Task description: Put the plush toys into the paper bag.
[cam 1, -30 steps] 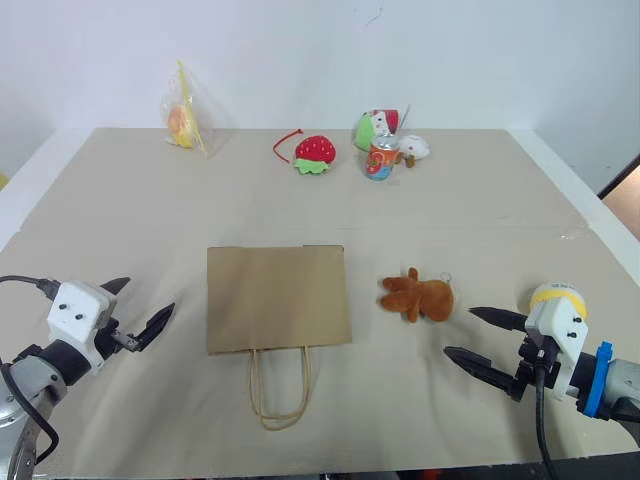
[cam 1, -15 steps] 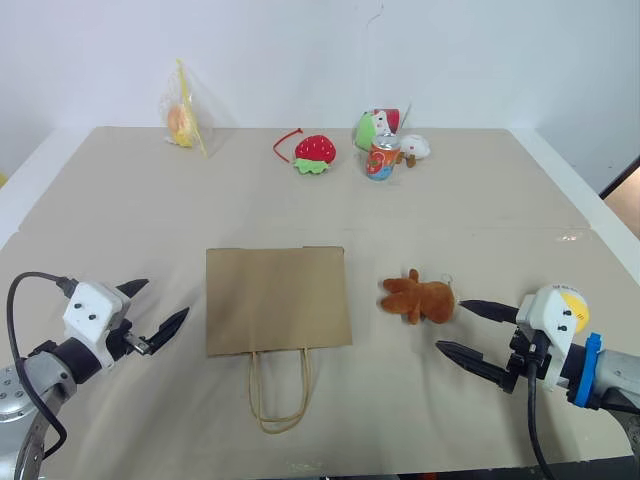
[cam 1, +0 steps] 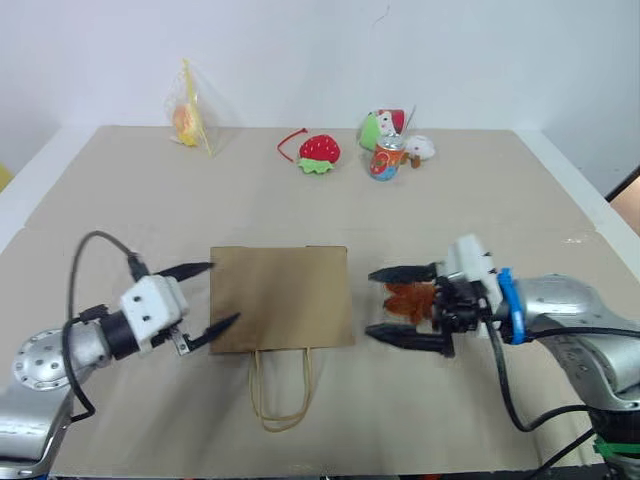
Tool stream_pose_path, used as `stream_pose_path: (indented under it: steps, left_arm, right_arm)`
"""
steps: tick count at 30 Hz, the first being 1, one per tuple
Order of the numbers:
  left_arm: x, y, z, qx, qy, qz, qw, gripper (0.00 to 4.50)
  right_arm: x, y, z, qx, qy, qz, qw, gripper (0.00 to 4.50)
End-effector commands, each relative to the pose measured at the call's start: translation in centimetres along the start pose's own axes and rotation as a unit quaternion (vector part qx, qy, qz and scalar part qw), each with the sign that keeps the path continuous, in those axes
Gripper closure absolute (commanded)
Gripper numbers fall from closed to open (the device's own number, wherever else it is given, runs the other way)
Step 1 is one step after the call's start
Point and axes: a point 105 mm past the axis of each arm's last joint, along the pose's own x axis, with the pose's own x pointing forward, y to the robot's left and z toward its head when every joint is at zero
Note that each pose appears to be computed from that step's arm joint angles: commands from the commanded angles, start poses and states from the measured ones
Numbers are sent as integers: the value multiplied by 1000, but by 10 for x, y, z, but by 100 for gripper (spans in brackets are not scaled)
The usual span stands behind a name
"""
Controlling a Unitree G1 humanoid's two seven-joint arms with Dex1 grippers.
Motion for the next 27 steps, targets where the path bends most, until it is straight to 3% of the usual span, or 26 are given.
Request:
stream_pose_path:
  steps: [1,9,27]
  left_arm:
    - [9,-22,5,58,-12,-82,995,0]
    - [8,-43,-2,123,-22,-182,975,0]
    - [1,-59,-7,143,-30,-231,962,0]
  right_arm:
    - [9,3,8,-32,0,44,999,4]
    - [15,0,16,-43,-8,37,998,4]
    - [12,5,10,-33,-3,12,999,4]
